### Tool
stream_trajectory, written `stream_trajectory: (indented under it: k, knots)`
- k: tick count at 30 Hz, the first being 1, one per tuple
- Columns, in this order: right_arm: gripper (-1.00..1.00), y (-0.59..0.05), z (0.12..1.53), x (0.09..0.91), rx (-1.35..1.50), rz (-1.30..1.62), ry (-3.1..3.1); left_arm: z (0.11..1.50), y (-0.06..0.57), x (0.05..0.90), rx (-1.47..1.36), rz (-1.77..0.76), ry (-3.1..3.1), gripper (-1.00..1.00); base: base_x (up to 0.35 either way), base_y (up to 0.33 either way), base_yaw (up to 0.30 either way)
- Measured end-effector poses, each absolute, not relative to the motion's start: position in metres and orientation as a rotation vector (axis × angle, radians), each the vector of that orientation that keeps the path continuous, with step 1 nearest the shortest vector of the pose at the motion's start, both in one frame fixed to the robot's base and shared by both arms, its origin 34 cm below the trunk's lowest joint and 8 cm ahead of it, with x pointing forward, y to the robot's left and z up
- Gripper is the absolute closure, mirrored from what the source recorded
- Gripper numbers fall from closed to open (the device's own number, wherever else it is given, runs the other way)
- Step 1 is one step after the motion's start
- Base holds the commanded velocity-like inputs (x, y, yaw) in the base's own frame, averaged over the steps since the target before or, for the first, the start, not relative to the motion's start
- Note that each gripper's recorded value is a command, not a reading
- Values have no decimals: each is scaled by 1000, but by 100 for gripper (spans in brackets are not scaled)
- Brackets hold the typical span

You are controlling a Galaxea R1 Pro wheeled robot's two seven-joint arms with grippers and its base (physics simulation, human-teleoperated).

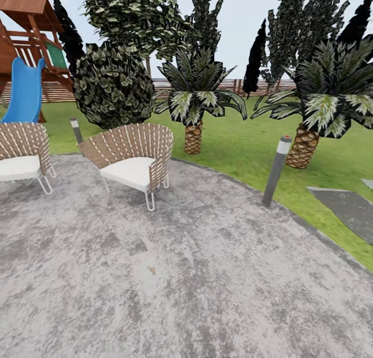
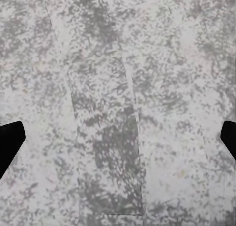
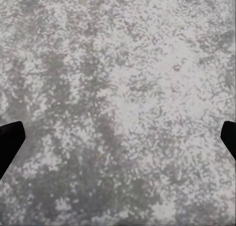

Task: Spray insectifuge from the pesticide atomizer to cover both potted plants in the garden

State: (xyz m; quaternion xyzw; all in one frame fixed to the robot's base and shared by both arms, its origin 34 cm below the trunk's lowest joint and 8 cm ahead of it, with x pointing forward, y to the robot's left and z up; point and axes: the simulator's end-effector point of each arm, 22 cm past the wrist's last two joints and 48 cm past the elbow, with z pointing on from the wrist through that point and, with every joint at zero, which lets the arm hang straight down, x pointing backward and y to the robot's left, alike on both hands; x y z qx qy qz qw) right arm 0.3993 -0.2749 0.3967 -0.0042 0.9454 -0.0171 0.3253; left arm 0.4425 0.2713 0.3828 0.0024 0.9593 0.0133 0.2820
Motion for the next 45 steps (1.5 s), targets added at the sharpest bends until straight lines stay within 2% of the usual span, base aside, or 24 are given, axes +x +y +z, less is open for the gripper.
stream_trajectory:
  k: [8,45]
  knots:
    - [-100,-275,397,399,-11,-45,2478,383,272,443,8,37,2569,-100,80,181,-300]
    - [-100,-275,333,389,-12,-44,2477,320,273,432,1,39,2568,-100,1,2,-299]
